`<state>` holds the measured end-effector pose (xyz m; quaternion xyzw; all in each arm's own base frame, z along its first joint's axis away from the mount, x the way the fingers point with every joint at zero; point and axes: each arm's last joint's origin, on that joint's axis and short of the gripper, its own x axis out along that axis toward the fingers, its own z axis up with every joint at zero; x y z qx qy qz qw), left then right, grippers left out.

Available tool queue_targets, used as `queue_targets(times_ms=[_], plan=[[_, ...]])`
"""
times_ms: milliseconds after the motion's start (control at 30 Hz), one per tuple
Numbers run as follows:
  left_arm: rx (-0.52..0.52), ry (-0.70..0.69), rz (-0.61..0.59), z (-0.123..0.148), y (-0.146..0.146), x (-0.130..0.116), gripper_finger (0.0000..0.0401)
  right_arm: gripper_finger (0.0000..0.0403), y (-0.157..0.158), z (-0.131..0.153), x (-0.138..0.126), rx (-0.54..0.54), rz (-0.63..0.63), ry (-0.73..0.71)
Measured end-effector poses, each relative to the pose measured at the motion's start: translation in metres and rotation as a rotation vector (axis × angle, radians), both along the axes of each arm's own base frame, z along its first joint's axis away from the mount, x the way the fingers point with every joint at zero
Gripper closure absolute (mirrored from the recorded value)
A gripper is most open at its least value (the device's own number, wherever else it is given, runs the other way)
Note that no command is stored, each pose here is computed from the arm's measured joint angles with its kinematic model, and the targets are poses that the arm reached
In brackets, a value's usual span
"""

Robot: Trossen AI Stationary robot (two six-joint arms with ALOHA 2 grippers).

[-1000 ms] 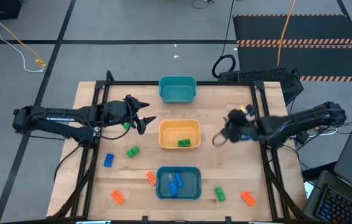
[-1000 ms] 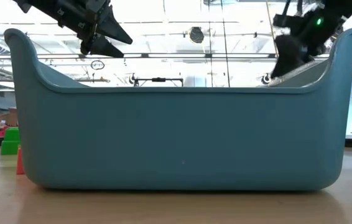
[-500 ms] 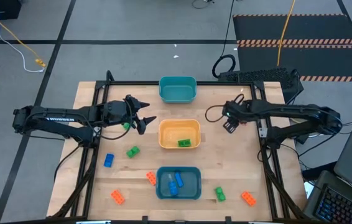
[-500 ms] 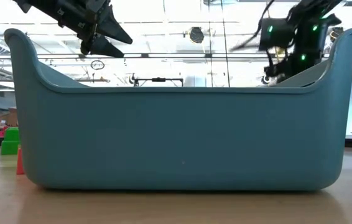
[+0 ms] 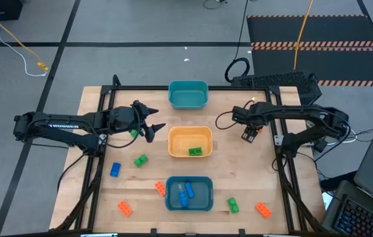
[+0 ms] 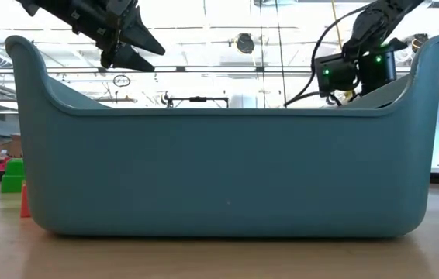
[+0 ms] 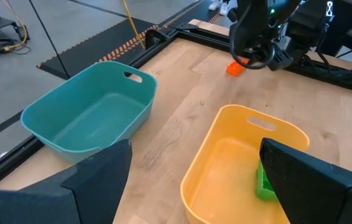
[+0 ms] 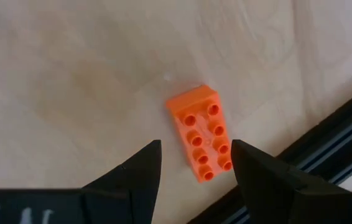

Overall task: Sort & place blocks by color
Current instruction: Put the orange game piece into the green bin

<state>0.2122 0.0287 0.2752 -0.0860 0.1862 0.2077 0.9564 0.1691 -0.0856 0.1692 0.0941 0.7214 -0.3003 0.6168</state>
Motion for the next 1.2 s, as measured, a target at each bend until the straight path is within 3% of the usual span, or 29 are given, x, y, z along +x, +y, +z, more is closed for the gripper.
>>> queue_targets(times_ms=[200, 533, 767, 1067, 1200], plan=[[-0.001, 0.001, -0.001, 0.000, 0.000, 0.000, 0.0045, 0.0216, -0.008, -0.007, 0.000, 0.030, -0.053, 0.012], [0.001, 0.007, -0.002, -0.001, 0.000, 0.000, 0.0045, 0.0216, -0.022, -0.017, -0.002, 0.066, -0.257, -0.023], [0.003, 0.008, -0.003, -0.001, 0.000, 0.000, 0.0045, 0.0215, -0.024, -0.030, -0.002, 0.118, -0.338, -0.147], [0.006, 0.008, -0.004, -0.001, 0.000, 0.000, 0.0045, 0.0215, -0.024, -0.019, 0.023, 0.169, -0.260, -0.479], [0.006, 0.008, -0.004, -0.001, 0.000, 0.000, 0.0045, 0.0216, -0.020, -0.008, 0.024, 0.147, -0.173, -0.553]])
